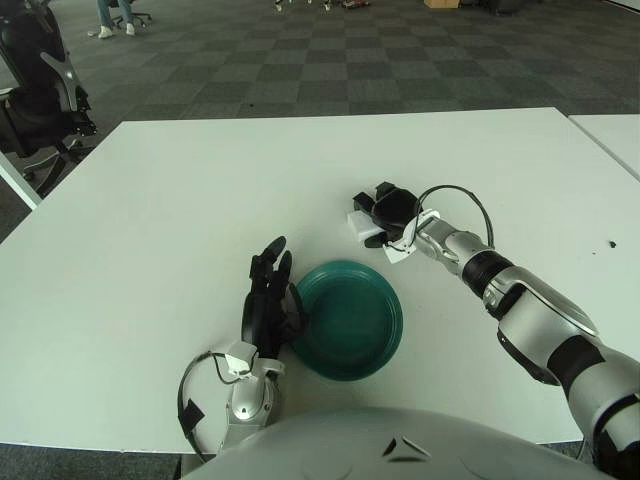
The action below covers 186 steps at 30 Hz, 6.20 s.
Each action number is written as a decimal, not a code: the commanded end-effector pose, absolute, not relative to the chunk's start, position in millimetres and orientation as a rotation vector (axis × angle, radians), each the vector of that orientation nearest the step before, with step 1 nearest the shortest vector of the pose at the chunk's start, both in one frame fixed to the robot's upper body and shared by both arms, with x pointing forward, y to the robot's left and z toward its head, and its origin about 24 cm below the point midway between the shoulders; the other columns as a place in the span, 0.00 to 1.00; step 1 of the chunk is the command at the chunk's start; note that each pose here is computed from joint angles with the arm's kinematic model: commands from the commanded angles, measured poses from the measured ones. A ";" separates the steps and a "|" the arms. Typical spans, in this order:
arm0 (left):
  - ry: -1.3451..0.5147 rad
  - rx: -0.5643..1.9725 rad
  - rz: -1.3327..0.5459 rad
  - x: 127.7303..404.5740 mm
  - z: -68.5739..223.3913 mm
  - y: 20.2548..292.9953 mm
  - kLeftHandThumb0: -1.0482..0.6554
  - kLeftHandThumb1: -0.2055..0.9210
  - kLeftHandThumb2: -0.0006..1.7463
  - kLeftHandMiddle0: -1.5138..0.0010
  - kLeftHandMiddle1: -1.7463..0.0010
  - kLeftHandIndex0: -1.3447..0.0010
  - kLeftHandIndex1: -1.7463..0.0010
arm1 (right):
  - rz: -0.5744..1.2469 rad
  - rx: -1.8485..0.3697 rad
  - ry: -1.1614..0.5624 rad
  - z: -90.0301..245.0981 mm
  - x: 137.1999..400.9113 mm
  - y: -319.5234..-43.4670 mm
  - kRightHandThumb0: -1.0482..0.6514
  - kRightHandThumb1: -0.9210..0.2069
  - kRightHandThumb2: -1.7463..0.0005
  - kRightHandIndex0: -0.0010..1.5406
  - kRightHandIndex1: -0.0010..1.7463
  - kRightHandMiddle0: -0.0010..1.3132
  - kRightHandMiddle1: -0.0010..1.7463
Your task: Put the charger into the plate.
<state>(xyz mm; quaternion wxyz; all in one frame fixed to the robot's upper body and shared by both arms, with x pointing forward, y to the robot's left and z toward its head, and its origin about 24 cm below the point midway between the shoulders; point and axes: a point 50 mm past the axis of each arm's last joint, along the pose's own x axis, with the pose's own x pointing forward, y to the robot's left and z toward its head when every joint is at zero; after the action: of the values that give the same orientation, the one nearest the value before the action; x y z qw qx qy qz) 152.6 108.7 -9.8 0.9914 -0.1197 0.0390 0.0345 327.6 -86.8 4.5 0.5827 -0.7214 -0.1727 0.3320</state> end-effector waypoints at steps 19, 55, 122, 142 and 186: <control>0.124 -0.289 0.105 158.0 -15.6 102.9 0.06 1.00 0.59 0.78 0.99 1.00 0.58 | 0.704 -1.727 -0.219 -10.0 330.5 -117.6 0.37 0.32 0.42 0.52 1.00 0.33 1.00; 0.144 -0.274 0.115 154.6 -14.8 104.2 0.03 1.00 0.58 0.77 1.00 1.00 0.56 | 0.544 -1.374 -0.684 148.4 308.1 -62.0 0.35 0.44 0.32 0.58 1.00 0.40 1.00; 0.135 -0.206 0.141 160.7 -4.4 104.2 0.12 1.00 0.58 0.82 1.00 1.00 0.63 | 1.130 -1.433 -0.731 83.1 194.8 -61.5 0.38 0.23 0.50 0.50 1.00 0.28 1.00; 0.089 -0.269 0.116 163.8 -6.0 107.3 0.13 1.00 0.59 0.78 0.99 1.00 0.57 | 1.055 -1.404 -0.888 73.8 201.4 -62.6 0.16 0.00 0.64 0.20 0.93 0.14 0.71; 0.094 -0.326 0.005 170.5 -8.5 125.7 0.07 1.00 0.62 0.78 1.00 1.00 0.60 | 1.079 -1.328 -0.812 66.4 211.5 -80.9 0.00 0.00 0.46 0.03 0.01 0.00 0.07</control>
<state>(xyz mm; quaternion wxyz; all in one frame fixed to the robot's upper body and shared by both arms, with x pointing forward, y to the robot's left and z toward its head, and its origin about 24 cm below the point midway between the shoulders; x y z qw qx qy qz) 173.2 122.5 -0.6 0.9846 -0.1728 0.0259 -0.0006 205.9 -77.3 61.3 0.5834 -0.5636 -0.3382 0.4771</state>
